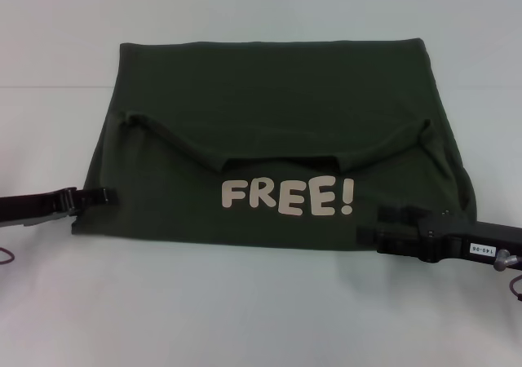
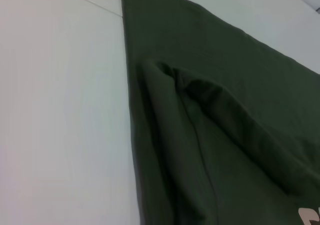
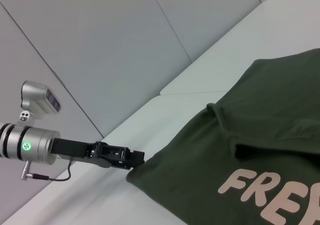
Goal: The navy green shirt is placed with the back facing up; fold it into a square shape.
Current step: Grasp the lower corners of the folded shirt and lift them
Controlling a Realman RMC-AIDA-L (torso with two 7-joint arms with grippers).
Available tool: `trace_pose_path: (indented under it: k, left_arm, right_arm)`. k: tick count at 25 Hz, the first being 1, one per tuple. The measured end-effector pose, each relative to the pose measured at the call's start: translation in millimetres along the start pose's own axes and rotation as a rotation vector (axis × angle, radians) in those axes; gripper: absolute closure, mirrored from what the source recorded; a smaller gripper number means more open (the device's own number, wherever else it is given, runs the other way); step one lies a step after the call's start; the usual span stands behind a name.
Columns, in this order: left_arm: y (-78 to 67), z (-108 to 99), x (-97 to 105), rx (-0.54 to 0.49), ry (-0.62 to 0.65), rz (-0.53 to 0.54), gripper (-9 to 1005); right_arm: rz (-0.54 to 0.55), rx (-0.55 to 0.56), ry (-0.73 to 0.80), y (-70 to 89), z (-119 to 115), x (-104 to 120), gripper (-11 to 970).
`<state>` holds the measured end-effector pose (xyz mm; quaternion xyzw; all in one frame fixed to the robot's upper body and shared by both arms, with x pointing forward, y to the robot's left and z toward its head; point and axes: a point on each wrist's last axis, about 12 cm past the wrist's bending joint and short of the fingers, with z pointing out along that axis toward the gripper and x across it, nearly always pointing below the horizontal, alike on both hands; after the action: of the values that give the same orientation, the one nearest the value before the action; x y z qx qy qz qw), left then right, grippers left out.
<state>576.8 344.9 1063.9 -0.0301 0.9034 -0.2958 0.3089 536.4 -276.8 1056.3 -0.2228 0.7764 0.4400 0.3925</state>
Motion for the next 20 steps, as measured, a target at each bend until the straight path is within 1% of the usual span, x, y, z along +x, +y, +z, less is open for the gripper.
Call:
trace_pose_path:
  k: [9,14,18,20]
  left_arm:
    - [-2.7,1.2,2.1,0.015,0.018,0.005,182]
    - [-6.5,3.5,3.0,0.016,0.061,0.029,186]
    - [-4.8,2.7,2.0,-0.023,0.075,0.06,190]
    - [-3.9,2.6,1.7,-0.033,0.073,0.056,252]
  right_arm:
    - [0.002,-0.002,0.0,0.3,0.4,-0.1,22]
    - [0.004,-0.006,-0.001,0.9,1.4,-0.3,28]
    - [0.005,-0.007,-0.001,1.0,1.5,-0.5,32]
    - [0.006,-0.008,-0.001,1.0,1.6,-0.8,34]
